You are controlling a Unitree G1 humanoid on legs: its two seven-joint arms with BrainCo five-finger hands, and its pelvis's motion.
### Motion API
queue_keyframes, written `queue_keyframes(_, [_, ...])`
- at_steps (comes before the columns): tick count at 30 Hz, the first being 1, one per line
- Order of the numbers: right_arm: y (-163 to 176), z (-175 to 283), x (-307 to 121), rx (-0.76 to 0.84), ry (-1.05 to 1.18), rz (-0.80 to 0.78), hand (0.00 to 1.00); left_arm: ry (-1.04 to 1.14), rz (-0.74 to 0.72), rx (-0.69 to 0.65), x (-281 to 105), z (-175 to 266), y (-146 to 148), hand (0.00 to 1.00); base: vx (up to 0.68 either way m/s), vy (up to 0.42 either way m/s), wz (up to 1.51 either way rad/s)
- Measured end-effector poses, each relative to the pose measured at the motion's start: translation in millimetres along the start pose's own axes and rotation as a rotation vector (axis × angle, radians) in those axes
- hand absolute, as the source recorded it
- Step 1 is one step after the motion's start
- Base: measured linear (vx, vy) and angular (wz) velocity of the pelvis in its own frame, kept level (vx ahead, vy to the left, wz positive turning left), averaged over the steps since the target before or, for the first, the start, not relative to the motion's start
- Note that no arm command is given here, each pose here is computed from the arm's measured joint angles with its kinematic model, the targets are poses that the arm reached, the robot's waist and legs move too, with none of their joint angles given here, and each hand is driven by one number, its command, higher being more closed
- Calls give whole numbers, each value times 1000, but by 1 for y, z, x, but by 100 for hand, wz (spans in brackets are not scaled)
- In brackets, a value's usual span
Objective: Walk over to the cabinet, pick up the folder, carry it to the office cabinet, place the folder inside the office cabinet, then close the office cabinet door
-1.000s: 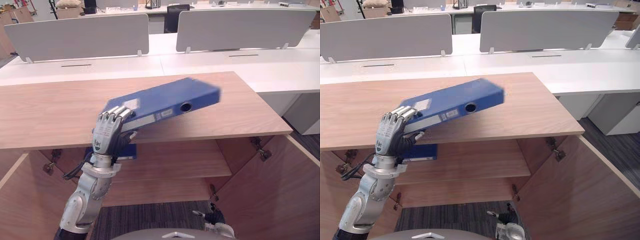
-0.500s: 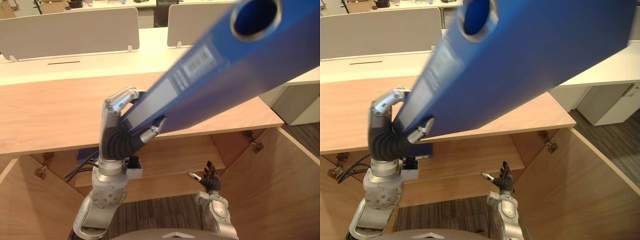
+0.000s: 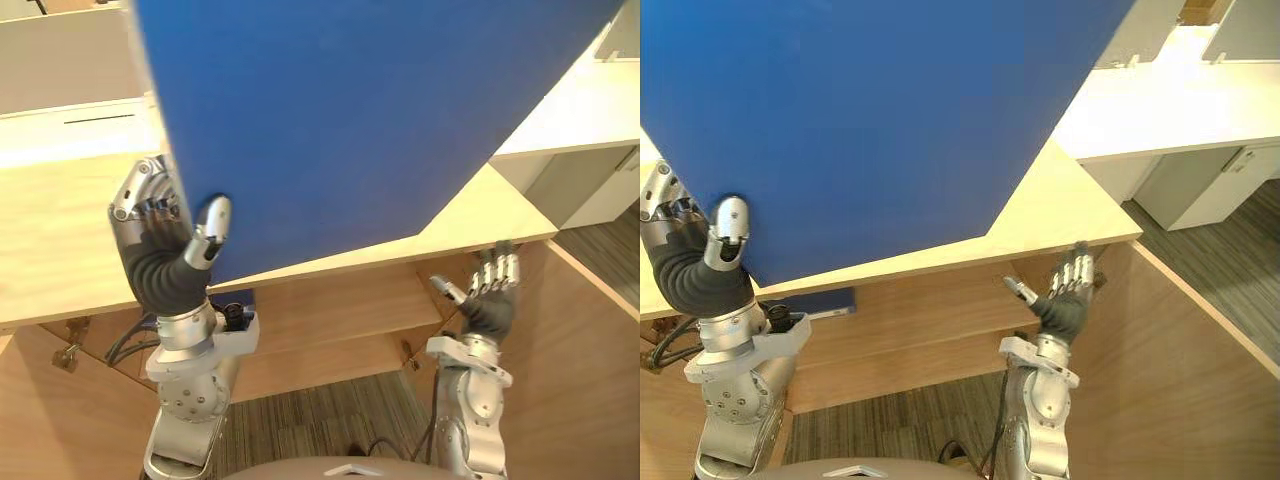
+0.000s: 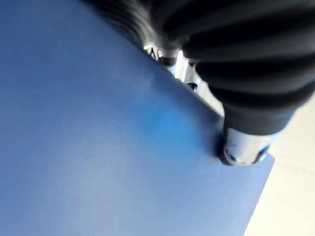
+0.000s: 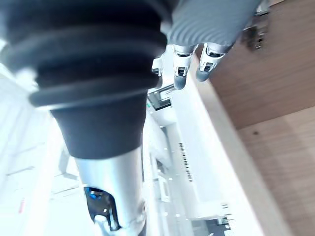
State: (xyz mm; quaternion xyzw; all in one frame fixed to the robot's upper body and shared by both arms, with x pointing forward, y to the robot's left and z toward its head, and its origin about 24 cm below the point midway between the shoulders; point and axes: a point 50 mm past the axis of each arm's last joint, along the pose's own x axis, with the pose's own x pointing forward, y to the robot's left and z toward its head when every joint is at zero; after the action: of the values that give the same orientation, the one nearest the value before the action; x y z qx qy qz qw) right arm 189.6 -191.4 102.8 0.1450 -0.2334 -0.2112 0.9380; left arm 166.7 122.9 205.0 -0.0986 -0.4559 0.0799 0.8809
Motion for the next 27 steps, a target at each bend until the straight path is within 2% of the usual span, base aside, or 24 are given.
queue_keyframes(8, [21, 31, 18, 86, -181, 68, 0, 46, -36, -93, 1, -7, 5, 100, -48, -25, -5])
queue_keyframes(16, [39, 49, 33, 114, -291, 236, 0, 141, -65, -146, 0, -26, 12, 100, -43, -34, 0])
queue_keyframes(27, [40, 53, 39, 113, -283, 411, 0, 159, -76, -94, 0, -35, 23, 100, -32, -27, 1])
